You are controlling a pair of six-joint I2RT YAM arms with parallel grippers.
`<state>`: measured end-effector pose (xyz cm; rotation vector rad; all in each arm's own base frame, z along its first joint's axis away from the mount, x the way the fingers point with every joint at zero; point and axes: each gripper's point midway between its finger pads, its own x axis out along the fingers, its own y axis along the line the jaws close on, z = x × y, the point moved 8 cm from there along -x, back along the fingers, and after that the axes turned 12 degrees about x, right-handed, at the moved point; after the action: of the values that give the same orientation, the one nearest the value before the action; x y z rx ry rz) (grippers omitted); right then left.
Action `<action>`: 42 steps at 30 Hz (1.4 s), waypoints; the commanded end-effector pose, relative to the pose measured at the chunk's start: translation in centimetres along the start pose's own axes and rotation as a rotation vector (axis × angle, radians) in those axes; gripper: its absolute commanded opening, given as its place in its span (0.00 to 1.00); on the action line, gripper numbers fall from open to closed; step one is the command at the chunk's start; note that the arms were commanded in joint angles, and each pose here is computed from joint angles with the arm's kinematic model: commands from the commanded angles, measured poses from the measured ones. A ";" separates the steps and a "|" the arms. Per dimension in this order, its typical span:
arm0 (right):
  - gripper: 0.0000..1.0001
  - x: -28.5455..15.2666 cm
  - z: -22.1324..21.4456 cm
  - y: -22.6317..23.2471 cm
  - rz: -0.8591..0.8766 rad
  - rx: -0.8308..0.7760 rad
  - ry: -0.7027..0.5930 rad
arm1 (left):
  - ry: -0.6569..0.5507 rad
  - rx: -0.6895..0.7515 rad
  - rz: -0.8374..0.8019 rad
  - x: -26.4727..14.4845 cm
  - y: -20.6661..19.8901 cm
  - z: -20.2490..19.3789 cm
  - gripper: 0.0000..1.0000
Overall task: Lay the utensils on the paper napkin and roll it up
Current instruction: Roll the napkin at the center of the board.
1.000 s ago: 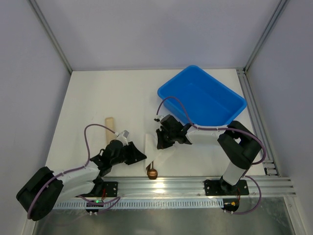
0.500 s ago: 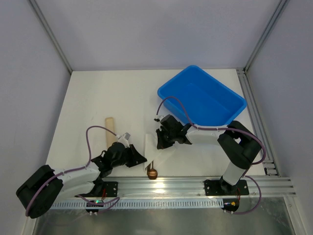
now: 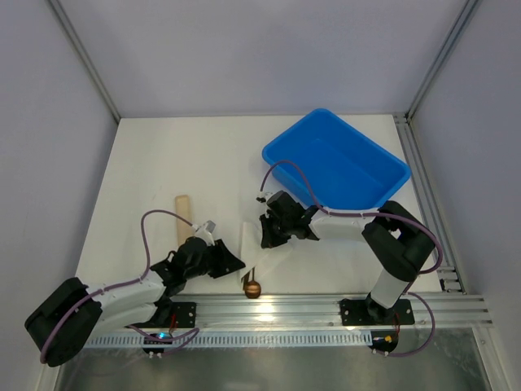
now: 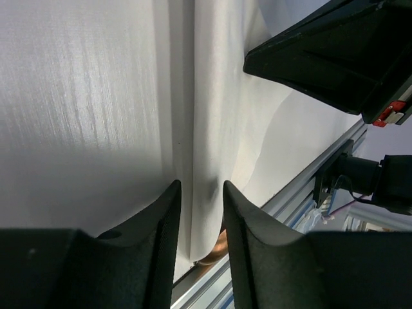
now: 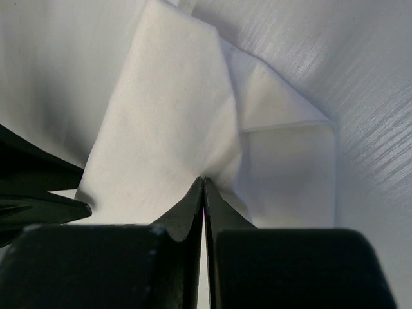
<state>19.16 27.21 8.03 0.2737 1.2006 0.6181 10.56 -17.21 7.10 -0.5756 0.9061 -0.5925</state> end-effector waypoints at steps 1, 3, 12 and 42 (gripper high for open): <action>0.04 0.5 0.0 -0.4 -0.036 -0.017 -0.008 | 0.008 -0.007 0.003 -0.1 0.2 -0.4 0.35; 0.04 0.5 0.0 -0.4 -0.036 -0.018 -0.008 | 0.008 -0.008 0.004 -0.2 0.3 -0.5 0.37; 0.04 0.6 0.0 -0.4 -0.036 -0.016 -0.006 | 0.007 -0.010 -0.010 -0.8 0.0 -1.1 0.27; 0.04 0.6 0.0 -0.5 -0.041 -0.013 -0.006 | 0.045 -0.007 0.026 -1.1 0.4 -2.8 0.12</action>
<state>19.16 27.21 8.03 0.2757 1.2014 0.6168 8.35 -17.48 7.33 -0.5824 0.9282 -0.6055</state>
